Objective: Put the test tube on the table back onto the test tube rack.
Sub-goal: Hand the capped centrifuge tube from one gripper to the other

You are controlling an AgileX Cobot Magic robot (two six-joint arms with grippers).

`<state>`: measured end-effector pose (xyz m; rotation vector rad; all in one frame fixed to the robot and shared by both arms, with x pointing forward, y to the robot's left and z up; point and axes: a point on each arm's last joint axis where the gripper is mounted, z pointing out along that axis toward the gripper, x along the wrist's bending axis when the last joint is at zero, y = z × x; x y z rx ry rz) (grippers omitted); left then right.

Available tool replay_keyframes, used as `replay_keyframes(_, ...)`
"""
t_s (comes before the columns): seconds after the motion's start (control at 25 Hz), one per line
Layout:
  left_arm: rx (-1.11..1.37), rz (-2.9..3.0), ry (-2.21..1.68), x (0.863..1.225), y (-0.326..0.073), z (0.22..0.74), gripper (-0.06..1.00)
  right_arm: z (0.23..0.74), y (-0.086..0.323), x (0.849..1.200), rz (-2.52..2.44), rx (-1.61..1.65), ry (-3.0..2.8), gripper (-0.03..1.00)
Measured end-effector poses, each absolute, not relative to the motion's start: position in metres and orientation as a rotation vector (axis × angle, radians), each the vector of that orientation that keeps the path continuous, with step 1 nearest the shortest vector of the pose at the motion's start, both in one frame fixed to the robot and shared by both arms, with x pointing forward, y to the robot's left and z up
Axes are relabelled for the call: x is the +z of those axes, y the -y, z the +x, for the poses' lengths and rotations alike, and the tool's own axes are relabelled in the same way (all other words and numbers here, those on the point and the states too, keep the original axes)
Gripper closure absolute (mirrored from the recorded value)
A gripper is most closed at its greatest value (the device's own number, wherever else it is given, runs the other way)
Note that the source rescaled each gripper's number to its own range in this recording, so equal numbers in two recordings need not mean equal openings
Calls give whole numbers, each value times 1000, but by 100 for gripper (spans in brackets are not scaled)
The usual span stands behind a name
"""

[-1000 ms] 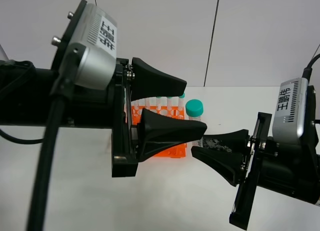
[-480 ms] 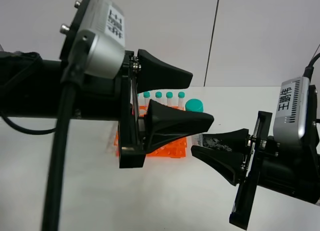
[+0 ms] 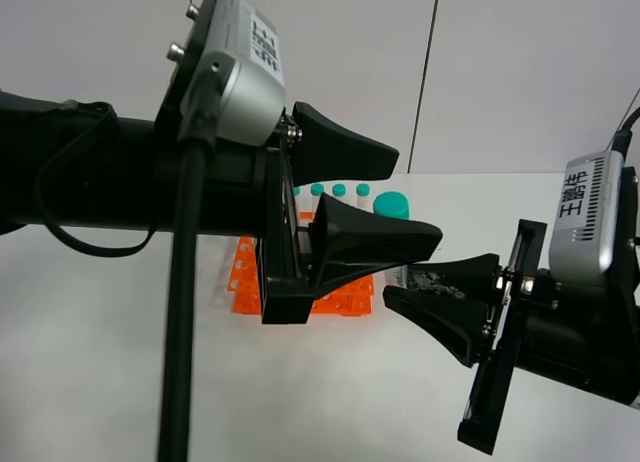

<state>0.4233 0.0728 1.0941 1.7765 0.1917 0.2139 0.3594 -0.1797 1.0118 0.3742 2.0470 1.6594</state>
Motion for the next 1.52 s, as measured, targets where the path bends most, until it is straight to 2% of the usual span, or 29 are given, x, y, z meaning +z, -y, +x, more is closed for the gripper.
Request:
replay_keyframes(0.36, 214, 1777, -193, 1094, -73, 423, 56, 360, 180, 1013, 375, 1671, -2031, 95)
replay_keyframes(0.6, 214, 1776, -193, 1094, -73, 423, 72, 360, 180, 1013, 374, 1670, -2031, 95)
replay_keyframes(0.76, 212, 1776, -192, 1094, -73, 423, 94, 360, 180, 1013, 378, 1674, -2028, 95)
replay_keyframes(1.52, 207, 1762, -206, 1097, -72, 424, 94, 359, 179, 1016, 410, 1741, -2006, 95)
